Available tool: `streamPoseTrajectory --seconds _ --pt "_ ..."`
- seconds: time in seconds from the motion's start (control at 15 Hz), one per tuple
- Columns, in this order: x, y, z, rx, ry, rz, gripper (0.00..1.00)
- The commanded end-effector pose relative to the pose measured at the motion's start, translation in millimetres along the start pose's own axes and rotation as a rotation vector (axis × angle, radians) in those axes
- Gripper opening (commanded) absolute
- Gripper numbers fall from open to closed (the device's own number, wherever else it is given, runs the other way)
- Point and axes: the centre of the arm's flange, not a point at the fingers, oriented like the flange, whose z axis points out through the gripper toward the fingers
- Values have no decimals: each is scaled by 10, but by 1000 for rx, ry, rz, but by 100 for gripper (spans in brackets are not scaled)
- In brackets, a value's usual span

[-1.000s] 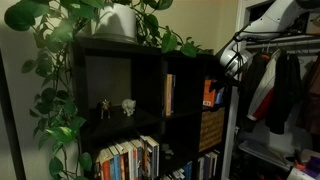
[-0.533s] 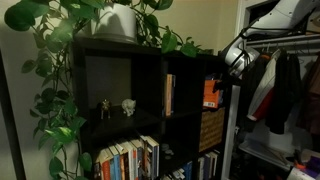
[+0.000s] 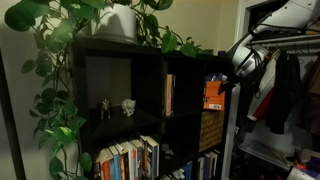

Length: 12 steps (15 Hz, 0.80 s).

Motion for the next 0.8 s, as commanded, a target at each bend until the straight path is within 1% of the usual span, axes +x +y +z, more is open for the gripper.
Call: streamPoseTrajectory --seconds 0.0,0.53,0.6,0.73 --pt "-35 -31 -21 -8 0 -10 21" --pt "-65 -66 -39 -11 -2 -22 21" --pt "-98 -89 -80 -13 -2 -25 6" --pt "-160 -135 -161 -10 -1 -31 6"
